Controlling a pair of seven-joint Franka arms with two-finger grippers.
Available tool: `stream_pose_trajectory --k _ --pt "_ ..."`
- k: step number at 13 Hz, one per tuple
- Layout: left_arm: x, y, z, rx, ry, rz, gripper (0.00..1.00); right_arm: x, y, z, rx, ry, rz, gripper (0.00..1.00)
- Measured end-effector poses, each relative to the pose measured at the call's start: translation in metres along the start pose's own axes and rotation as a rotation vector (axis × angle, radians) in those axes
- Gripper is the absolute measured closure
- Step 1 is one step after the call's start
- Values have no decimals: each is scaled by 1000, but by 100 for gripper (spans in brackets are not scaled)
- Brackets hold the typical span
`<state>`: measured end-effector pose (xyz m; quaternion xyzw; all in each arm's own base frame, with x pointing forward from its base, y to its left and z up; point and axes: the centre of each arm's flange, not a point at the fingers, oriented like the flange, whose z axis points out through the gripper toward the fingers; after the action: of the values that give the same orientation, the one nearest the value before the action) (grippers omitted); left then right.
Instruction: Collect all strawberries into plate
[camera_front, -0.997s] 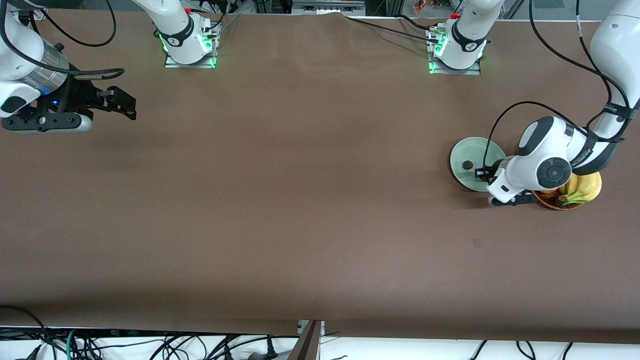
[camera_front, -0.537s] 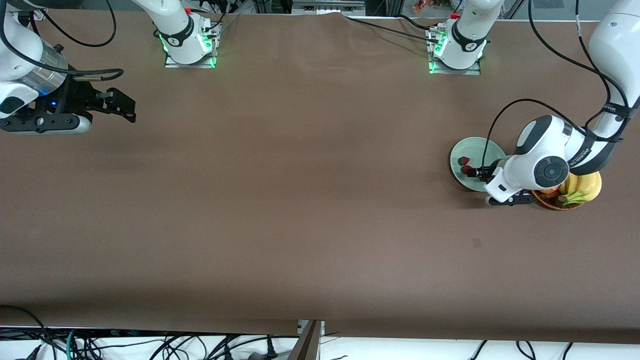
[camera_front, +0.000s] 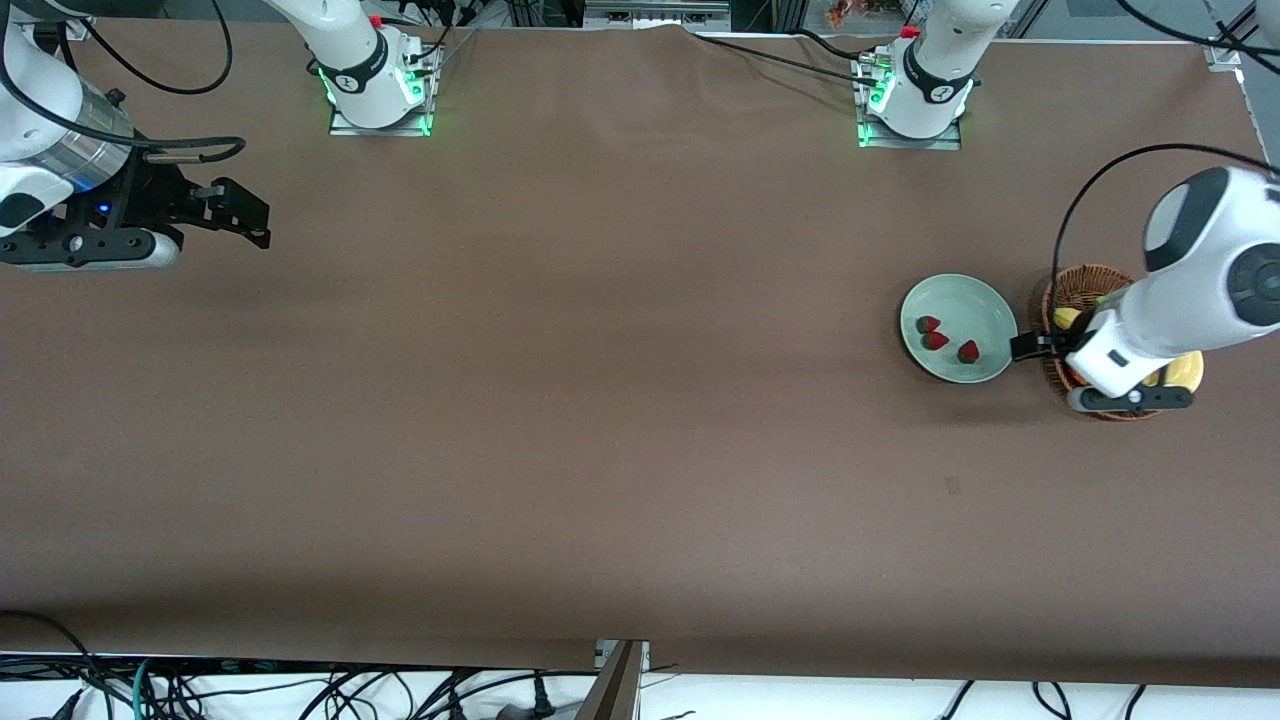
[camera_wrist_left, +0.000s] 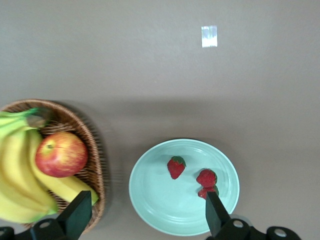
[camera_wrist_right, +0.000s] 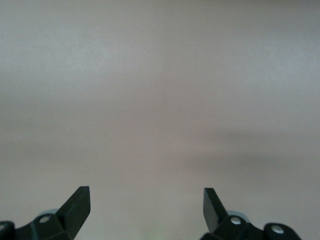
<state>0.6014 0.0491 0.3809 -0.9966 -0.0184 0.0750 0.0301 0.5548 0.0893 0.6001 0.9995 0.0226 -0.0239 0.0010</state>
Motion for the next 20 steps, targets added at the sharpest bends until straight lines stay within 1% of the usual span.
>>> stream_pose_trajectory --k 2,4,6,8,10,12,15,18,20 --pt "2 -4 -37 -15 11 -5 0 0 0 0 0 0 0 0" --pt "5 -12 -77 -66 23 16 0 0 0 0 0 -1 0 0" --pt "9 -19 -103 -82 26 37 0 0 0 0 0 -1 0 0" --pt "13 -5 -113 -72 16 68 0 0 0 0 0 -1 -1 0" --pt "7 10 -127 -61 11 111 0 0 0 0 0 0 -1 0" --pt "-6 16 -153 -44 35 116 0 0 0 0 0 0 -1 0" --pt "-29 31 -184 -51 64 97 0 0 -1 0 0 1 -1 0" --pt "-44 55 -185 -41 61 118 0 0 -1 0 0 1 -1 0" --pt "-54 65 -184 -31 73 129 0 0 -1 0 0 1 -1 0"
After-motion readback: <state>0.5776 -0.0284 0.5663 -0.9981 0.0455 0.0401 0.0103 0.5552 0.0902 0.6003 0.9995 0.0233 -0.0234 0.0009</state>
